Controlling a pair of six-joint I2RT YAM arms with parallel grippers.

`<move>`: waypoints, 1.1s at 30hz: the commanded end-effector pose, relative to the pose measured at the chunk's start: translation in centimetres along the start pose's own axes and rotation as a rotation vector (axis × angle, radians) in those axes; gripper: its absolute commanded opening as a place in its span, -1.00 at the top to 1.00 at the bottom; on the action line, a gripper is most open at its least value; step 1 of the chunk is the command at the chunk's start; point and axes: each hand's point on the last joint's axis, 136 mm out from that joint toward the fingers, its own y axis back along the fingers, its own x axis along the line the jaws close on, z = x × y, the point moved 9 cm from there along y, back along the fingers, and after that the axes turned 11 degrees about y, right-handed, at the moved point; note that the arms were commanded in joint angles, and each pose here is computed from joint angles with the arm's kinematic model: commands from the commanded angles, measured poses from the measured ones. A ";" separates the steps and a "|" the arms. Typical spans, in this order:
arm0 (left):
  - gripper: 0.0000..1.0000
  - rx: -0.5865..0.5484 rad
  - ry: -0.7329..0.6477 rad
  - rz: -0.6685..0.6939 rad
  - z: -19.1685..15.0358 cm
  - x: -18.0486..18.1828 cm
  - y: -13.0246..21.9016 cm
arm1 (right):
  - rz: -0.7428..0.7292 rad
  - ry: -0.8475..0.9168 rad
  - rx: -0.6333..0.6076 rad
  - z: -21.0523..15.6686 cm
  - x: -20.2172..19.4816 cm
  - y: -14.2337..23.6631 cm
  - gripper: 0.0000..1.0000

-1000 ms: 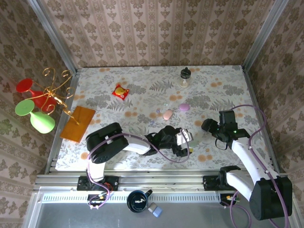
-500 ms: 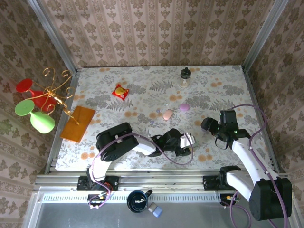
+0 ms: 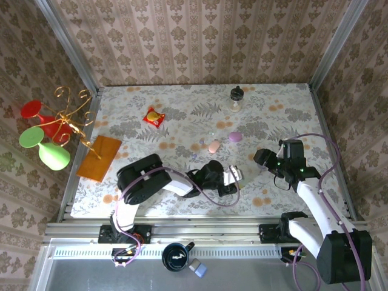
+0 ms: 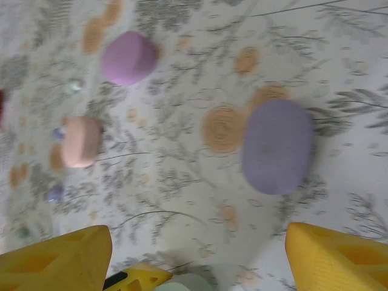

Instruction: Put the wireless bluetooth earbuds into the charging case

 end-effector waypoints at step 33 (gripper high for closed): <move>0.31 -0.340 -0.078 0.026 5.8 3.7 14.7 | 0.854 0.097 0.178 0.1 13.0 -0.9 -0.42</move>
